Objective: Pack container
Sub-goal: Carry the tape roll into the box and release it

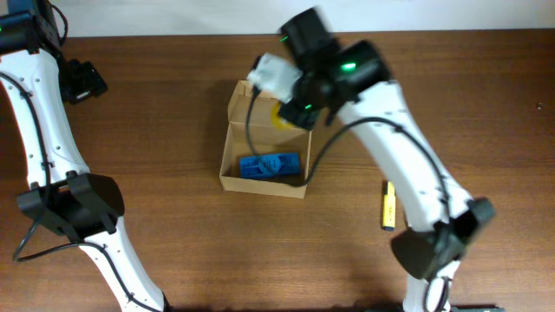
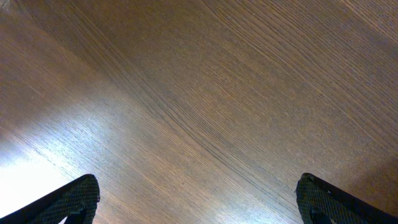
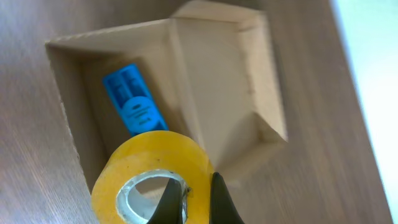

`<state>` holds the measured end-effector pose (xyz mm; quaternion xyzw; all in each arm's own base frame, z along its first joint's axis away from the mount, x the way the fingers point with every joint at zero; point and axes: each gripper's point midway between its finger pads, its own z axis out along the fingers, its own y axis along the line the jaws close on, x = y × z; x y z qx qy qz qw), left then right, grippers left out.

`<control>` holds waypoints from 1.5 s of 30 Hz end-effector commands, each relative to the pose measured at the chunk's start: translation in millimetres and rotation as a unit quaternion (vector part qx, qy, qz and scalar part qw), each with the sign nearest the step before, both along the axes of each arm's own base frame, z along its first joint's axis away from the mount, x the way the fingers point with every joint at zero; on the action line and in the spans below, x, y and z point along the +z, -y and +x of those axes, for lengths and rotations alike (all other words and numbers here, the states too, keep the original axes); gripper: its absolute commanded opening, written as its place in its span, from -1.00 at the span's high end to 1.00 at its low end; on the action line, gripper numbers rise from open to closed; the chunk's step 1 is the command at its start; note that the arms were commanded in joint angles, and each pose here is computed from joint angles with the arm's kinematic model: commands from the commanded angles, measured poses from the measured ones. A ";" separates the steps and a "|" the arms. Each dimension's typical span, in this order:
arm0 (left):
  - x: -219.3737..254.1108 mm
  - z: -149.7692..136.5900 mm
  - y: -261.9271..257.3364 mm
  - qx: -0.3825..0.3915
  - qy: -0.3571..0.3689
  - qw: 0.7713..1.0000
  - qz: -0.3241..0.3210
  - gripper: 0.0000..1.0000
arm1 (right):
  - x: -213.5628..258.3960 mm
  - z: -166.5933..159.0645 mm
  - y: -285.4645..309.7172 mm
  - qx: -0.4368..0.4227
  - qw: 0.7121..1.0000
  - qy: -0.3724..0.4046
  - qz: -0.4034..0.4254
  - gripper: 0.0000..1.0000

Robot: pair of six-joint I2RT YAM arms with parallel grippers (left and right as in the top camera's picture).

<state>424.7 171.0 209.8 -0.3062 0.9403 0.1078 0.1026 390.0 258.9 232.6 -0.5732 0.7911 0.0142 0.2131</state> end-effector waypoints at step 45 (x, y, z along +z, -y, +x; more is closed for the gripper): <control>9.2 -4.2 -2.2 -0.004 0.005 1.000 0.007 -0.99 | -68.2 -25.0 -40.6 0.019 0.997 -0.058 -0.039 -0.32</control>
